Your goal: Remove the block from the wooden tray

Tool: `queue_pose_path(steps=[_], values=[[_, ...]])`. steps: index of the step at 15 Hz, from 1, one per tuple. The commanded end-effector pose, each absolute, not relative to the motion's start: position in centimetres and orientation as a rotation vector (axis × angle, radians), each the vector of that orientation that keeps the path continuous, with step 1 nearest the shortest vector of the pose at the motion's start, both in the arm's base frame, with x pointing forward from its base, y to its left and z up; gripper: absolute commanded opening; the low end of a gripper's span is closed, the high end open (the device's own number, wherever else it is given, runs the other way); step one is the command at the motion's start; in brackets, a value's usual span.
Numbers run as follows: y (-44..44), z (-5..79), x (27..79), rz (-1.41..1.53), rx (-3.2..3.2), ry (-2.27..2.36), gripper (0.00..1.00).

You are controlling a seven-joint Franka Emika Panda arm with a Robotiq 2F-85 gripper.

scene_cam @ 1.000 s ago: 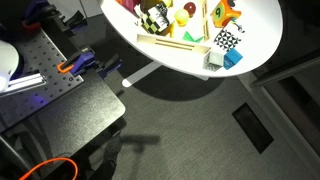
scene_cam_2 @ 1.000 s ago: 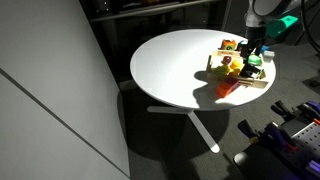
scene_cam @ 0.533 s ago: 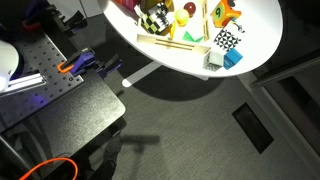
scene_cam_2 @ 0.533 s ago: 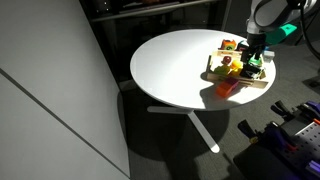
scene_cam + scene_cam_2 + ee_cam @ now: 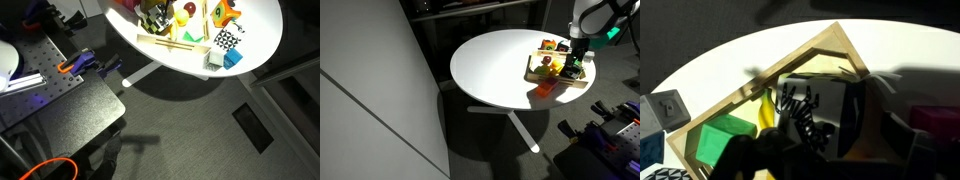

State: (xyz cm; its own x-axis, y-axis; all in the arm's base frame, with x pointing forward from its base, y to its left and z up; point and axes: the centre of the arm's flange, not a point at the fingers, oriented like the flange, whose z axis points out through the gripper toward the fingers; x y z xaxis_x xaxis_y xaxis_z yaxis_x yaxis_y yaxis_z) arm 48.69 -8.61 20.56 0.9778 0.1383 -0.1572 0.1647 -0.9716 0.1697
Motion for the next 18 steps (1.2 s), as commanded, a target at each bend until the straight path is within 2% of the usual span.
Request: queue_pose_path(steps=[1,8,12,18], values=[[-8.9,20.3,48.1,-0.186,2.903,0.228,0.61],[-8.8,20.2,48.0,-0.200,2.899,0.214,0.04],[-8.6,21.4,48.3,-0.199,2.902,0.189,0.00],[-6.8,25.2,49.3,-0.126,2.887,0.157,0.02]])
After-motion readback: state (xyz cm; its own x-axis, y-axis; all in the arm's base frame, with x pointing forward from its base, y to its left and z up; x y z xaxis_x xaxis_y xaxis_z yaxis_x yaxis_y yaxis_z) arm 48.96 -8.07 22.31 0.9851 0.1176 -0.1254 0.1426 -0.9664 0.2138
